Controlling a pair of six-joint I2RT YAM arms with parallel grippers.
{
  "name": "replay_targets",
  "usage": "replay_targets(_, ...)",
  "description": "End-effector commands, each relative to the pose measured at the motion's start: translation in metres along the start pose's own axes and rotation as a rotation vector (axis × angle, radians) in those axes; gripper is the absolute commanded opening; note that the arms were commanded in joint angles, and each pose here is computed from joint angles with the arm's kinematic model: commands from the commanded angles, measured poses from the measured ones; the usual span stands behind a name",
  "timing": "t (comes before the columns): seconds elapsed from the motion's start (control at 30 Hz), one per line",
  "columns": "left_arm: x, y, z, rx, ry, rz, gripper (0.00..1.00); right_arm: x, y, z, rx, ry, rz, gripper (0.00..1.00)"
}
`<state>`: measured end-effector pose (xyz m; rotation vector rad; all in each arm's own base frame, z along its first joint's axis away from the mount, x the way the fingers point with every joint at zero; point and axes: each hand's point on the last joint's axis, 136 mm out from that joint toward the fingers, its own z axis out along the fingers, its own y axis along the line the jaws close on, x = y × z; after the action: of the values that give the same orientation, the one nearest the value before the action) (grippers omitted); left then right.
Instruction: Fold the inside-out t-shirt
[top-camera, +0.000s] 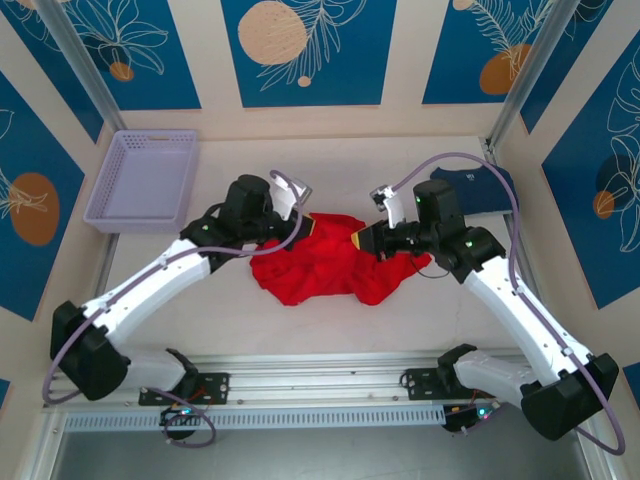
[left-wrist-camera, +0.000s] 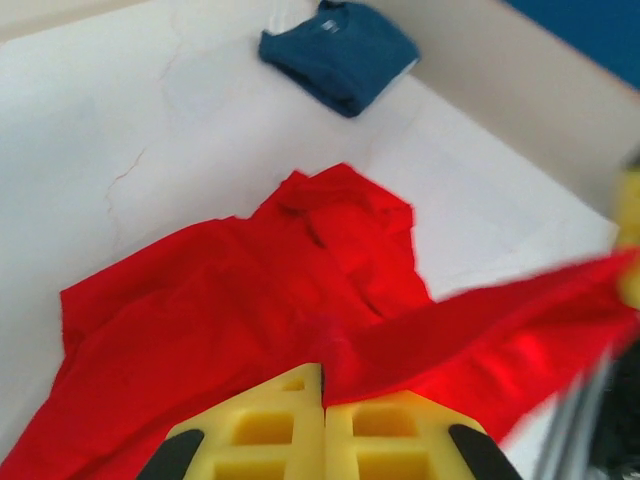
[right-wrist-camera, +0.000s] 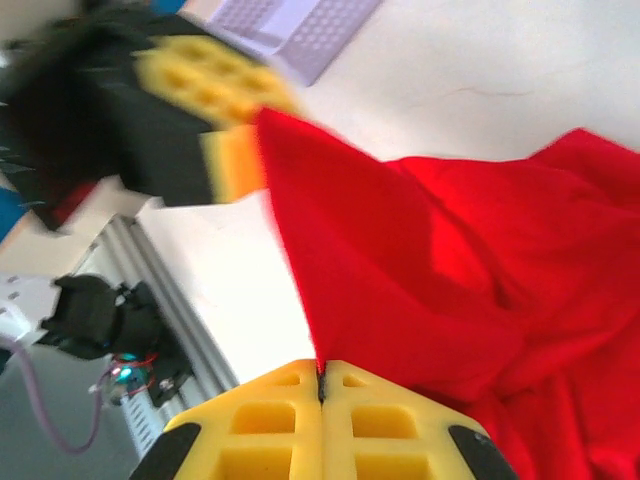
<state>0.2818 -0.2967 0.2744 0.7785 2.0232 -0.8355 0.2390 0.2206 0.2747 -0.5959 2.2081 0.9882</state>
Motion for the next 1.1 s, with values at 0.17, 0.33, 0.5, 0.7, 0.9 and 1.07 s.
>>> replay_targets(0.17,-0.022,-0.026,-0.04,0.086,-0.116,-0.166,0.0,-0.011,-0.053,0.012,0.354,0.045,0.04,0.14)
replay_targets(0.33,-0.02,-0.009,-0.039,-0.009,-0.112,-0.2,0.0,0.0,-0.032,0.014,0.283,0.055,-0.03,0.28)
replay_targets(0.5,-0.02,-0.006,-0.036,-0.023,-0.11,-0.207,0.0,0.024,-0.006,0.015,0.212,0.069,-0.14,0.35)
replay_targets(0.7,-0.019,-0.005,-0.037,-0.026,-0.11,-0.206,0.0,0.037,0.014,0.035,0.149,0.084,-0.255,0.4)
replay_targets(0.9,-0.019,-0.006,-0.038,-0.023,-0.109,-0.201,0.0,0.031,0.011,0.053,0.2,0.111,-0.332,0.39)
replay_targets(1.07,-0.017,-0.006,-0.038,-0.023,-0.105,-0.195,0.0,0.023,0.0,0.057,0.27,0.108,-0.346,0.39)
